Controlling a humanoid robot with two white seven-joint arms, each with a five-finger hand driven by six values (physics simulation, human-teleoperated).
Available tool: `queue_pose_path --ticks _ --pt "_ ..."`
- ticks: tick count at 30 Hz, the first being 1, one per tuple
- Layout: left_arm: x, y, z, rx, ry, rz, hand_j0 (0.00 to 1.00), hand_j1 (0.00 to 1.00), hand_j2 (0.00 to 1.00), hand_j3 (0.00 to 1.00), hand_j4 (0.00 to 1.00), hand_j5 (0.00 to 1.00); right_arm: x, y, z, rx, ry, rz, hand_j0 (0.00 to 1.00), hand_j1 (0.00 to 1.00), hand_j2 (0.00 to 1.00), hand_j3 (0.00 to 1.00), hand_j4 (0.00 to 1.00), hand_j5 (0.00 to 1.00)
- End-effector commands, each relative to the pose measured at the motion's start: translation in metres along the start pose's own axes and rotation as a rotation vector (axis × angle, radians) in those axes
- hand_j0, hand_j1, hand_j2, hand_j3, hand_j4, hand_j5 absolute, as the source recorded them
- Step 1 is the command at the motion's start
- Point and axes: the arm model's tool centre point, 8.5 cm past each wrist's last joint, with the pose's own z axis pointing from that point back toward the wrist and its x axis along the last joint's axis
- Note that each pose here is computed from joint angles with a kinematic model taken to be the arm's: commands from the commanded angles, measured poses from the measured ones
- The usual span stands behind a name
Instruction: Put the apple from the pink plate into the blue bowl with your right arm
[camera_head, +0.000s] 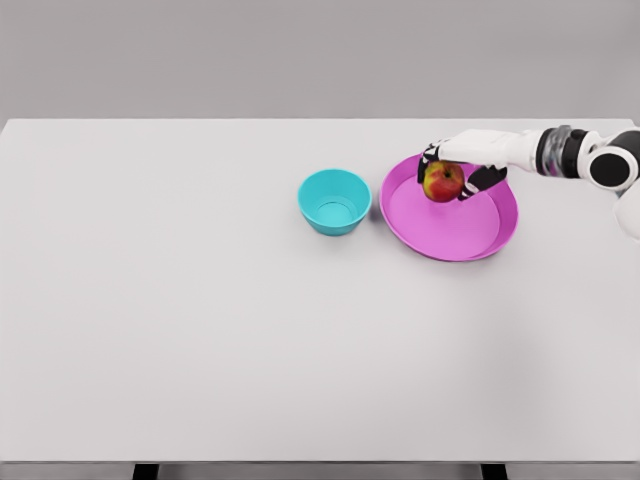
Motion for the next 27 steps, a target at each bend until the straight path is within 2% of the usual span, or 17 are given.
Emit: queue_pose_path --ticks 1,6,13,16,22,27 --pt "0.000 0.000 0.000 0.001 0.000 0.000 1.00 1.00 1.00 1.00 1.00 1.00 0.002 -0.005 0.000 -0.012 -0.007 0.002 0.43 0.43 0.43 0.43 0.43 0.43" --pt "0.000 0.000 0.000 0.000 0.000 0.000 1.00 1.00 1.00 1.00 1.00 1.00 0.022 -0.024 -0.003 -0.043 -0.055 0.064 0.42 0.42 0.42 0.42 0.42 0.42" --pt "0.000 0.000 0.000 0.000 0.000 0.000 1.00 1.00 1.00 1.00 1.00 1.00 0.052 -0.038 -0.012 -0.069 -0.128 0.125 0.41 0.41 0.41 0.41 0.41 0.41" --pt "0.000 0.000 0.000 0.000 0.000 0.000 1.00 1.00 1.00 1.00 1.00 1.00 0.070 -0.045 -0.018 -0.081 -0.172 0.163 0.41 0.41 0.41 0.41 0.41 0.41" --pt "0.000 0.000 0.000 0.000 0.000 0.000 1.00 1.00 1.00 1.00 1.00 1.00 0.092 -0.050 -0.030 -0.093 -0.227 0.184 0.41 0.41 0.41 0.41 0.41 0.41" --pt "0.000 0.000 0.000 0.000 0.000 0.000 1.00 1.00 1.00 1.00 1.00 1.00 0.109 -0.049 -0.047 -0.065 -0.264 0.205 0.41 0.41 0.41 0.41 0.41 0.41"
